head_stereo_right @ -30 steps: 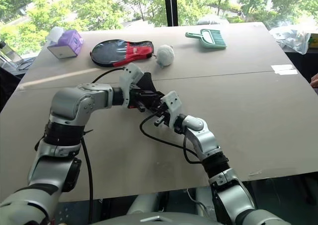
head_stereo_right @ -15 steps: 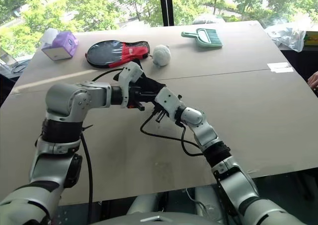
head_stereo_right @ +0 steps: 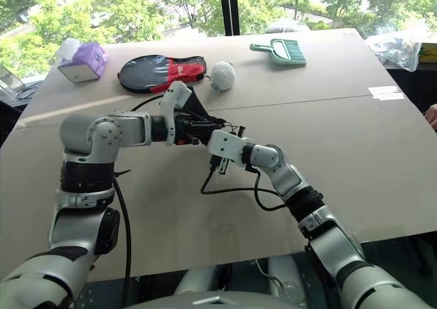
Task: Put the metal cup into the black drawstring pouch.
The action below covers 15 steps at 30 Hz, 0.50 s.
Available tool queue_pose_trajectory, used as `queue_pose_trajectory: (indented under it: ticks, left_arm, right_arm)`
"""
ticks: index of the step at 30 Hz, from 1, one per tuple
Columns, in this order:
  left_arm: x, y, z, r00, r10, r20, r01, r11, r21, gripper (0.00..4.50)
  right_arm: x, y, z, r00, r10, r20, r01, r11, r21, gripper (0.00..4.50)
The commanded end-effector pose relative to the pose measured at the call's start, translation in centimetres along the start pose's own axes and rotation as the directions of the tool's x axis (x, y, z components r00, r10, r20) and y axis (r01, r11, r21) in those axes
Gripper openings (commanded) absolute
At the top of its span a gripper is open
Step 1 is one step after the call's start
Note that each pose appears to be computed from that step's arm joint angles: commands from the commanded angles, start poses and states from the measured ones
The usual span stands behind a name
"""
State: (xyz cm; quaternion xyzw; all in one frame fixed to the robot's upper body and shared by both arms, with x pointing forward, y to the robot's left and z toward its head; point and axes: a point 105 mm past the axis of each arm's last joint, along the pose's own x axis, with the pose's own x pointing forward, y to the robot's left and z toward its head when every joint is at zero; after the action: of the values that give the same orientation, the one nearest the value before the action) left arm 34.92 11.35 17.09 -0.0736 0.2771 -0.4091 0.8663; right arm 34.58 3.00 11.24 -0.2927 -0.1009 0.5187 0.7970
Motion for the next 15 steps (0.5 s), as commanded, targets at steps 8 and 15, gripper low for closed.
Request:
queue_pose_trajectory:
  ticks: [8, 15]
  left_arm:
    - [-1.2, 2.9, 0.1, 0.996, 0.080, 0.047, -0.082, 0.996, 0.036, 0.00]
    - [-1.8, 2.5, 1.2, 0.995, 0.040, 0.087, -0.045, 0.997, 0.056, 0.00]
  right_arm:
    - [-4.4, -0.4, 3.0, 0.997, -0.019, 0.074, 0.008, 0.990, 0.139, 0.07]
    - [-4.7, -2.5, 2.4, 0.990, -0.139, 0.004, 0.132, 0.947, 0.291, 0.07]
